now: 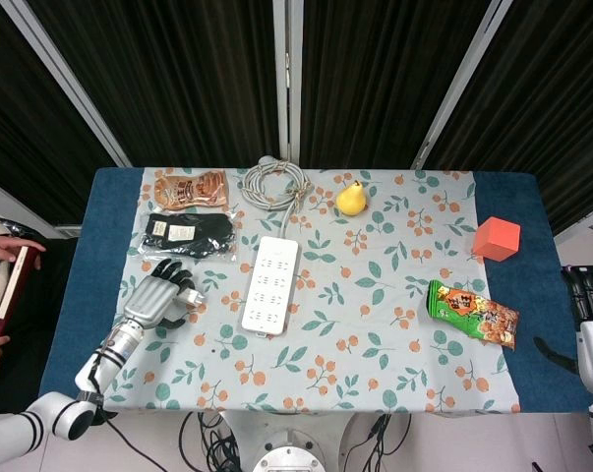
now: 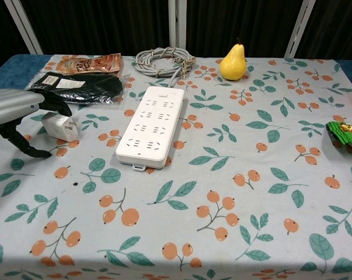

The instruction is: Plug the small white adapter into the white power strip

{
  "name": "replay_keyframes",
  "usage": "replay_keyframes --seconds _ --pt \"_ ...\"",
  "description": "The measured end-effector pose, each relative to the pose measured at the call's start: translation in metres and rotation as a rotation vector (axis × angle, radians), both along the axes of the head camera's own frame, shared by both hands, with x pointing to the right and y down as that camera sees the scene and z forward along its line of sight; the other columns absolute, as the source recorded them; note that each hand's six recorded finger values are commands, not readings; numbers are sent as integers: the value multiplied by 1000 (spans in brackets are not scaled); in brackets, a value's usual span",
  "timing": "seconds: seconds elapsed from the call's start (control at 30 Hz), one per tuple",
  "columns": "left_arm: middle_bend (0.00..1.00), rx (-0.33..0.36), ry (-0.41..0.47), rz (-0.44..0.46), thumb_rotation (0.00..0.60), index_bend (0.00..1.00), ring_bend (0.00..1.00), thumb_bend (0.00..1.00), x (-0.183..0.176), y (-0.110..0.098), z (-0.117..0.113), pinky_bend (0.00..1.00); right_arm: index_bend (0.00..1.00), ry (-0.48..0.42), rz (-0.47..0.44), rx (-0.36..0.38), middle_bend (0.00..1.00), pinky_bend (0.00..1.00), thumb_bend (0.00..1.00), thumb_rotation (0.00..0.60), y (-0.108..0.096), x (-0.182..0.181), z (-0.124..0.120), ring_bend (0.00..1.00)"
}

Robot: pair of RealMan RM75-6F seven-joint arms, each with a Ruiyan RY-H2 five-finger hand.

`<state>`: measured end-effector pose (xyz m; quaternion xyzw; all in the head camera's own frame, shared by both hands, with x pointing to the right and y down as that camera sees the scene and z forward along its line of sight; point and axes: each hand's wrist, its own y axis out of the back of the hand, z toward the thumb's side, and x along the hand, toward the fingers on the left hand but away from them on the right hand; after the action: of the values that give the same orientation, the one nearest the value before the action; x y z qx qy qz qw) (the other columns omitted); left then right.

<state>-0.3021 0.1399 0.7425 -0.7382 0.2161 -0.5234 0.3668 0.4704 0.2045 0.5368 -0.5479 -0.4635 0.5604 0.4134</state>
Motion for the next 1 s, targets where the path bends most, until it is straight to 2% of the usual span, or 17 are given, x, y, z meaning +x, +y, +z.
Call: replay_keyframes --seconds 0.17,0.33,0.43,0.73,1.0 --pt "170 3 17 -10 600 323 53 0 1 -2 -2 0 0 1 7 4 68 0 52 600 1 2 -1 0" --pt "186 54 63 -39 600 323 55 0 1 -12 -15 1 0 1 4 6 68 0 52 600 1 2 -1 0" --pt "232 73 100 -59 600 323 99 0 0 -17 -23 11 0 -1 2 6 68 0 52 600 0 2 -1 0" --pt "341 37 164 -115 600 323 169 33 -12 -22 -17 32 0 0 2 3 68 0 53 600 1 2 0 0" --pt "376 10 200 -134 600 345 169 150 -17 -20 -6 32 0 3 1 3 68 0 53 600 -1 0 0 0"
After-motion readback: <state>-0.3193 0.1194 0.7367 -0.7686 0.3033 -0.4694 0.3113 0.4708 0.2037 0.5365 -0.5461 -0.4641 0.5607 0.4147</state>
